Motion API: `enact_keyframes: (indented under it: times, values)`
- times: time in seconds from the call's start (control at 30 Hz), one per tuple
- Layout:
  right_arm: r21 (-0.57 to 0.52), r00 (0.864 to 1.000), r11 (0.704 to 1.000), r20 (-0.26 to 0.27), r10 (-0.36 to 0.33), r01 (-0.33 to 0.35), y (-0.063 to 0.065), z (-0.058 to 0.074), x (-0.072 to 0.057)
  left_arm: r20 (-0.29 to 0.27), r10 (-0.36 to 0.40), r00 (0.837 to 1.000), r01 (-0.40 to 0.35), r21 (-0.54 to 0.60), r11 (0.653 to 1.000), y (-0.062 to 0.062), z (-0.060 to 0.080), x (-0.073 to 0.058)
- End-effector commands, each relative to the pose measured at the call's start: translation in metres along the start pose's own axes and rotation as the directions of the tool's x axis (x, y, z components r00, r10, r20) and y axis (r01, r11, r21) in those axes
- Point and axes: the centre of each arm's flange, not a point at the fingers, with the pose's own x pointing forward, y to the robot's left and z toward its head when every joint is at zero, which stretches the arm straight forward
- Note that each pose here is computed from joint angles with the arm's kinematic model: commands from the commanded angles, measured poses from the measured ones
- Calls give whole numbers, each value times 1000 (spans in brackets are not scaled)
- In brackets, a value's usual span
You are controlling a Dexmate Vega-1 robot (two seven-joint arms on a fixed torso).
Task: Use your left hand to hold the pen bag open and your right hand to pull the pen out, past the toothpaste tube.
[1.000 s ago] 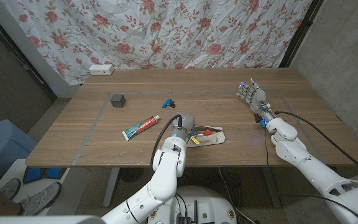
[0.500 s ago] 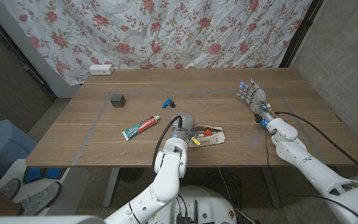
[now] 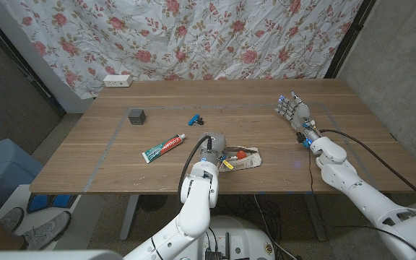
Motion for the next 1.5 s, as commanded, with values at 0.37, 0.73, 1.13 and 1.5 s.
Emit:
enact_keyframes:
  times: [0.37, 0.73, 1.13, 1.5]
  values:
    - [-36, 999, 999, -2, 40, -40, 6, 9, -7, 20, -44, 999, 44, -5, 999, -3, -5, -1]
    - [-71, 998, 996, 2, 59, -59, 14, 15, -22, 16, -42, 999, 42, 6, 999, -2, -8, -4]
    - [-166, 995, 981, -11, 102, -102, 25, 28, -28, 20, -45, 999, 45, 1, 999, -3, -13, -8]
    - [-256, 993, 960, 23, 120, -110, 37, 37, -39, 32, -51, 998, 51, -4, 999, -3, -17, -7]
